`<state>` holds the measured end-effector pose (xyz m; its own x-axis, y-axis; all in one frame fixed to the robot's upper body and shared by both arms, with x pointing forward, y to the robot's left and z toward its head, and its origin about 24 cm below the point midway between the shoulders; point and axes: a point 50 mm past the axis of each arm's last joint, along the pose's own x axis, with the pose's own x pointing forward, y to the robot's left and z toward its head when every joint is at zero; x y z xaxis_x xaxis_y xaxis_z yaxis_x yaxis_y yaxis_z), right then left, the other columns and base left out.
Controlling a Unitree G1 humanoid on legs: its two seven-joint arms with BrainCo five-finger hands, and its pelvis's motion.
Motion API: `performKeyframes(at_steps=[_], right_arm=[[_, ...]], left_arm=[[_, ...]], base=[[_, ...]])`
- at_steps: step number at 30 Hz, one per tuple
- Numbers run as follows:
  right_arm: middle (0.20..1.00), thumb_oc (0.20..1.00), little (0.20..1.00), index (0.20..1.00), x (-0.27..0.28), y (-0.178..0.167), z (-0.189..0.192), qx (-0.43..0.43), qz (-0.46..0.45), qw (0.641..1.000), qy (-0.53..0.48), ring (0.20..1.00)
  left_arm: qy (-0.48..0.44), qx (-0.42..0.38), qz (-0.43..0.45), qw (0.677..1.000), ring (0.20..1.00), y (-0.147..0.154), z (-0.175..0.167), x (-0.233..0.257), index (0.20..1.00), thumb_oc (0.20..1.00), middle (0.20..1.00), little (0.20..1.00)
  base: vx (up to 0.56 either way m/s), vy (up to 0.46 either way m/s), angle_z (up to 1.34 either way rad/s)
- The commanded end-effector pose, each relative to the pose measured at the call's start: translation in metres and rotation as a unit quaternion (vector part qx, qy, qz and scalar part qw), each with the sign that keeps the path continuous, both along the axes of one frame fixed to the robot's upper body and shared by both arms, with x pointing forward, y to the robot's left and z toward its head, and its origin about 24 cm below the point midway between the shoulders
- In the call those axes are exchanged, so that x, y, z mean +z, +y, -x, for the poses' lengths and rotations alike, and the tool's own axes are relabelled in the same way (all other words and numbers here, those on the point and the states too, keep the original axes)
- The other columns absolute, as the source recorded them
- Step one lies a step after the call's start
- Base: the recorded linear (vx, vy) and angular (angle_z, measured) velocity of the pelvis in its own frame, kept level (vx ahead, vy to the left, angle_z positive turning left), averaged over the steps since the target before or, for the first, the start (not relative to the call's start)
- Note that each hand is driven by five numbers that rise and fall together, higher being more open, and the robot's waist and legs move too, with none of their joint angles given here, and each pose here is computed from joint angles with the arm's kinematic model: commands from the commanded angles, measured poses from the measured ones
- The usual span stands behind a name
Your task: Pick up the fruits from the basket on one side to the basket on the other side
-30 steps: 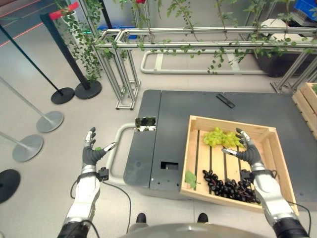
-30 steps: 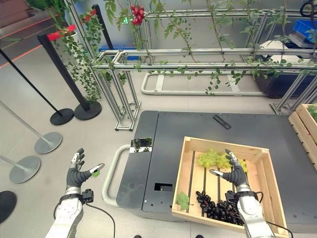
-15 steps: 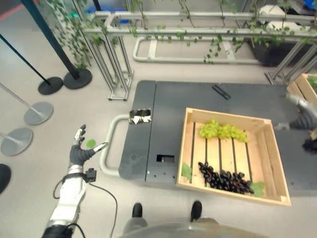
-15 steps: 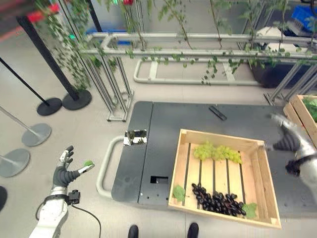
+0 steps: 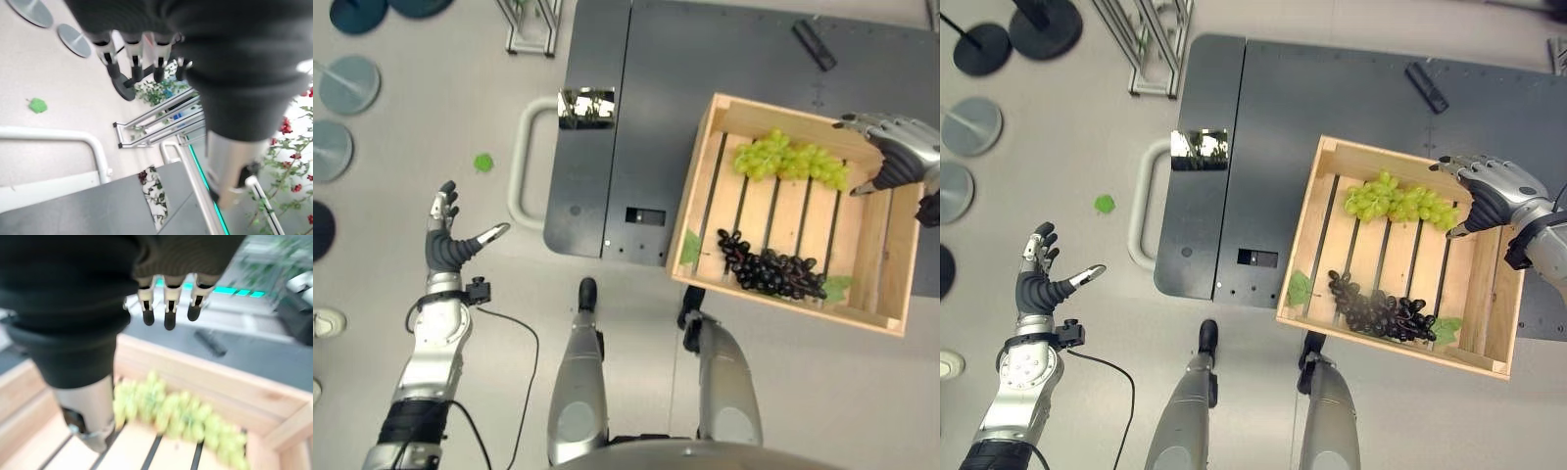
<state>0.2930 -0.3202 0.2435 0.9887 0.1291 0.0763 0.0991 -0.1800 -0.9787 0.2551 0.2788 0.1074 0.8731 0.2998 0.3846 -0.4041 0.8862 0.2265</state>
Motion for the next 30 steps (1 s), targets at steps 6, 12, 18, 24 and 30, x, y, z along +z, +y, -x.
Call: performKeyframes(at_steps=[6, 12, 18, 24, 30], right_arm=[[1.000, 1.000, 1.000, 1.000, 0.030, 0.023, -0.015, 0.030, 0.013, 0.997, -0.070, 1.000], [1.000, 1.000, 1.000, 1.000, 0.035, 0.026, -0.021, 0.030, -0.016, 0.994, -0.104, 1.000], [1.000, 1.000, 1.000, 1.000, 0.035, 0.028, -0.024, 0.030, -0.031, 0.992, -0.121, 1.000], [1.000, 1.000, 1.000, 1.000, 0.033, 0.010, -0.032, -0.022, -0.052, 0.988, -0.145, 1.000], [1.000, 1.000, 1.000, 1.000, 0.039, -0.004, -0.045, -0.068, -0.151, 0.966, -0.200, 1.000]], left_arm=[[-0.111, -0.012, 0.014, 0.994, 1.000, -0.010, -0.001, 0.042, 1.000, 1.000, 1.000, 1.000], [-0.135, -0.016, 0.013, 0.991, 1.000, -0.015, 0.000, 0.052, 1.000, 1.000, 1.000, 1.000], [-0.142, -0.018, 0.017, 0.990, 1.000, -0.016, 0.002, 0.054, 1.000, 1.000, 1.000, 1.000], [-0.143, -0.022, 0.026, 0.989, 1.000, -0.018, 0.000, 0.053, 1.000, 1.000, 1.000, 1.000], [-0.147, -0.025, 0.042, 0.988, 1.000, -0.022, -0.004, 0.052, 1.000, 1.000, 1.000, 1.000]], base=[[-0.02, -0.050, 0.11], [0.02, -0.023, 0.06], [0.01, -0.003, 0.02], [0.02, 0.008, 0.04], [0.00, 0.000, 0.00]])
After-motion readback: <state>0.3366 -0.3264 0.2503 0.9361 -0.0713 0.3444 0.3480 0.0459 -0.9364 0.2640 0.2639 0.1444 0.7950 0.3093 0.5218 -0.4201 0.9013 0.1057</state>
